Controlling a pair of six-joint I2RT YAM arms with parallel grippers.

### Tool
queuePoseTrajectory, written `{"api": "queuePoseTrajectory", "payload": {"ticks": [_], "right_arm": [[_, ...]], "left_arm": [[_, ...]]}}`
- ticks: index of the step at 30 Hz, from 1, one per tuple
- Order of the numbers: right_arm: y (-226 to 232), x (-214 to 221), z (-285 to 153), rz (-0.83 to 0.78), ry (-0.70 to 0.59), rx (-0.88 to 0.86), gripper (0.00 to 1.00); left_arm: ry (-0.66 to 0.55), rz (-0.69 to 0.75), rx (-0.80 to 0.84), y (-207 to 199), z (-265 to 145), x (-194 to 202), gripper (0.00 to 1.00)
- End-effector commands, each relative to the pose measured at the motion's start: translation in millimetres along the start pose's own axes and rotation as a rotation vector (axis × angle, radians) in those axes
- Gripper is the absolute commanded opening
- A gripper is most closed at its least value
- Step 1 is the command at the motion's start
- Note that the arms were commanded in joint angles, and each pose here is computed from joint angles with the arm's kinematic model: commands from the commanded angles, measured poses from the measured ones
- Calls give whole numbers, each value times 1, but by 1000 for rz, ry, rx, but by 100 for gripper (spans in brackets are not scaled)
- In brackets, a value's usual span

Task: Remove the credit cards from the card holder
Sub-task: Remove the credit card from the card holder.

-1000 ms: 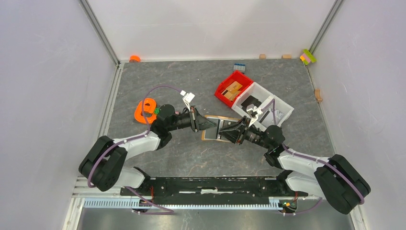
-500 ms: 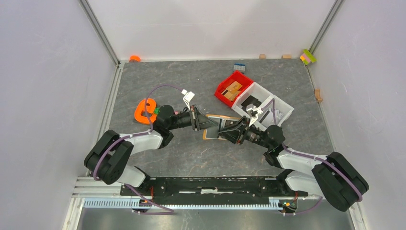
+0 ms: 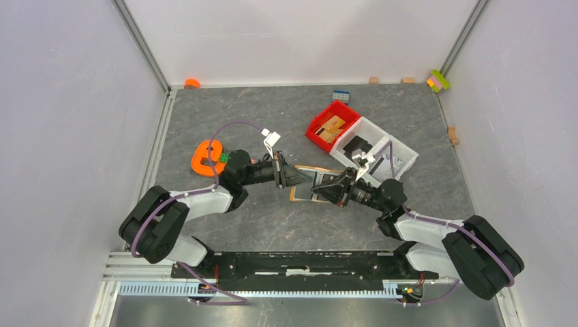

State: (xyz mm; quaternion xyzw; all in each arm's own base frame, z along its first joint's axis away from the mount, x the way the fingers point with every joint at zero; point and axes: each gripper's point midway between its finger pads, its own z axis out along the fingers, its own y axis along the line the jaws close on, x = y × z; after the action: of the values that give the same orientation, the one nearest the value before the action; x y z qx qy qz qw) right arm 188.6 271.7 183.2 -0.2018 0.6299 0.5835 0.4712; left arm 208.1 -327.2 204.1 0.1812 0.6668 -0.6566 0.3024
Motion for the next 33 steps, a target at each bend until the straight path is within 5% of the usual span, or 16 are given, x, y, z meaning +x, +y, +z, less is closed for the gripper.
{"api": "queuePoseTrajectory", "payload": {"ticks": [1,5,9,15,19,24,29,31,33], "right_arm": [[11,-13,2,-47,-47,-45,12],[10,-14,2,-52,-50,-43,0],[1,-12,0,-40,-47,3,0],[-11,-12,-4,-18,-56,55,0],[-14,-14,-8,-8,-73,68,0],[-13,-17,-10,-4,-85,58,0],[-9,-17,-10,2,-86,35,11],[-8,-16,-9,8,-84,26,31],[-4,-16,-9,15,-81,2,37]], "left_arm": [[38,82,95,-33,8,0,17],[51,75,97,-32,10,2,20],[43,80,89,-32,9,1,36],[28,97,63,-31,6,-1,36],[14,103,51,-30,4,-4,33],[7,97,40,-27,3,-5,7],[11,88,43,-26,4,-4,3],[11,86,49,-27,4,-4,2],[12,79,58,-28,5,-4,2]]}}
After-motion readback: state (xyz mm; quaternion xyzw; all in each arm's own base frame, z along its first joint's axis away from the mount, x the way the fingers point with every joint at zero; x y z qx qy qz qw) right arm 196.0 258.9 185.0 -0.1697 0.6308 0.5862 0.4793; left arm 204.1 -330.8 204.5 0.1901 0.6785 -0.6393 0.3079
